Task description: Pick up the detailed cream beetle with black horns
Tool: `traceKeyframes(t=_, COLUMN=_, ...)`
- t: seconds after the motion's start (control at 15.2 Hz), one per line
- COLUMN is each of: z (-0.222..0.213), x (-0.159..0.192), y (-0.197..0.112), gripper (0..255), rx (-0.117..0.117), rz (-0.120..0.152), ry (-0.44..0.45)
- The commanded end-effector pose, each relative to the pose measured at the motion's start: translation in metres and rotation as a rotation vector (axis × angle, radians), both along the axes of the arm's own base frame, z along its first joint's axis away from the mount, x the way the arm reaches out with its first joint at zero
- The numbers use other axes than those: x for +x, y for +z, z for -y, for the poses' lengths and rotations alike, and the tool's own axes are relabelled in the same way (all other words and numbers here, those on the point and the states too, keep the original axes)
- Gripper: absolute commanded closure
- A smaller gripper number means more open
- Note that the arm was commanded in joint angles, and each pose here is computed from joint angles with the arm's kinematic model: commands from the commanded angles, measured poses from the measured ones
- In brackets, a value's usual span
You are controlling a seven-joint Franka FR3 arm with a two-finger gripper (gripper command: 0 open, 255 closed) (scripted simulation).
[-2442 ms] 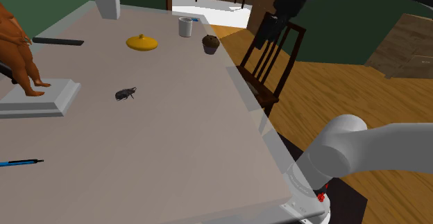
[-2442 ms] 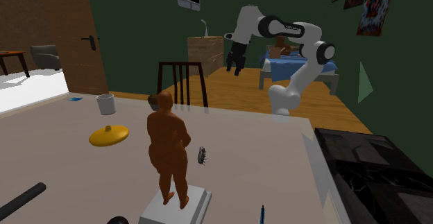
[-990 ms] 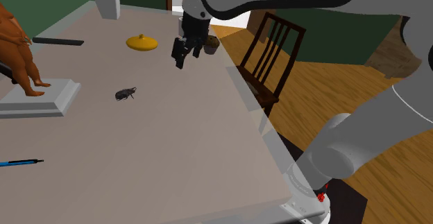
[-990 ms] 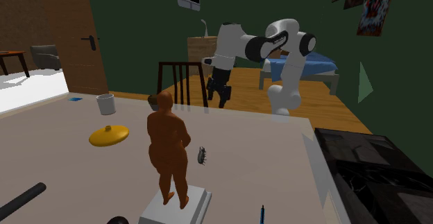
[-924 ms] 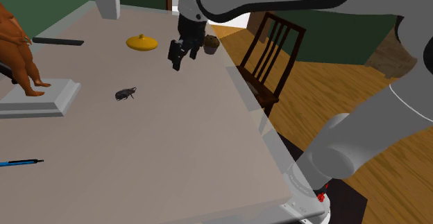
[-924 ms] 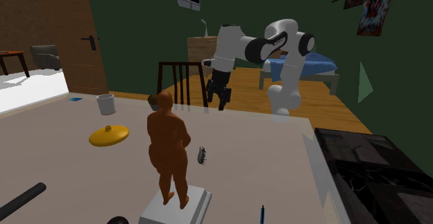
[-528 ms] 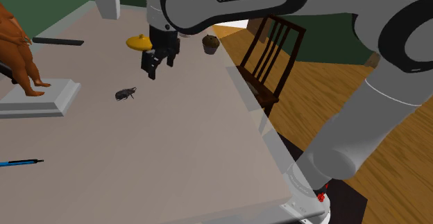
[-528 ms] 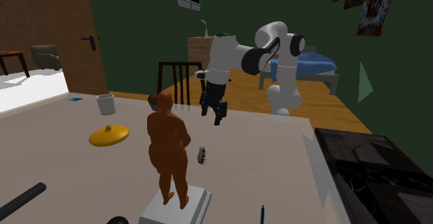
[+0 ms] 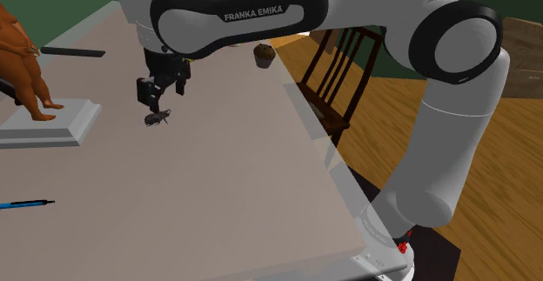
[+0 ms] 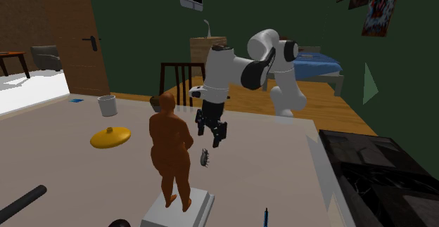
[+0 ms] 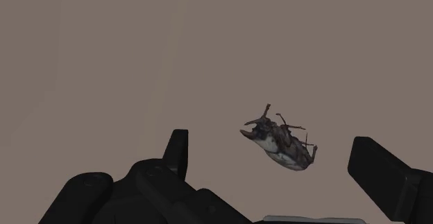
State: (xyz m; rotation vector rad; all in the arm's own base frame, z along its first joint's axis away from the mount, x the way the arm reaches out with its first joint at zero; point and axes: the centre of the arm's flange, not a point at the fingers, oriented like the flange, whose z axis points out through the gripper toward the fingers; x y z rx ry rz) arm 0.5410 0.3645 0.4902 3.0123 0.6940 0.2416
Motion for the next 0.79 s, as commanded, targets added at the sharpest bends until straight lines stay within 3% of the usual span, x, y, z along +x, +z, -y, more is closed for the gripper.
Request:
traceKeyframes(t=0.0, z=-0.004, x=0.002, y=-0.010, gripper=0, rx=0.000, rz=0.000, ry=0.003)
traceKeyframes(t=0.46, z=-0.004, x=0.002, y=-0.039, gripper=0, rx=0.000, rz=0.000, ry=0.003)
traceKeyframes(t=0.53, z=-0.004, x=0.003, y=-0.039, gripper=255, rx=0.000, rz=0.000, ry=0.003)
traceKeyframes(t=0.73, z=-0.004, x=0.003, y=-0.039, gripper=255, rx=0.000, rz=0.000, ry=0.003)
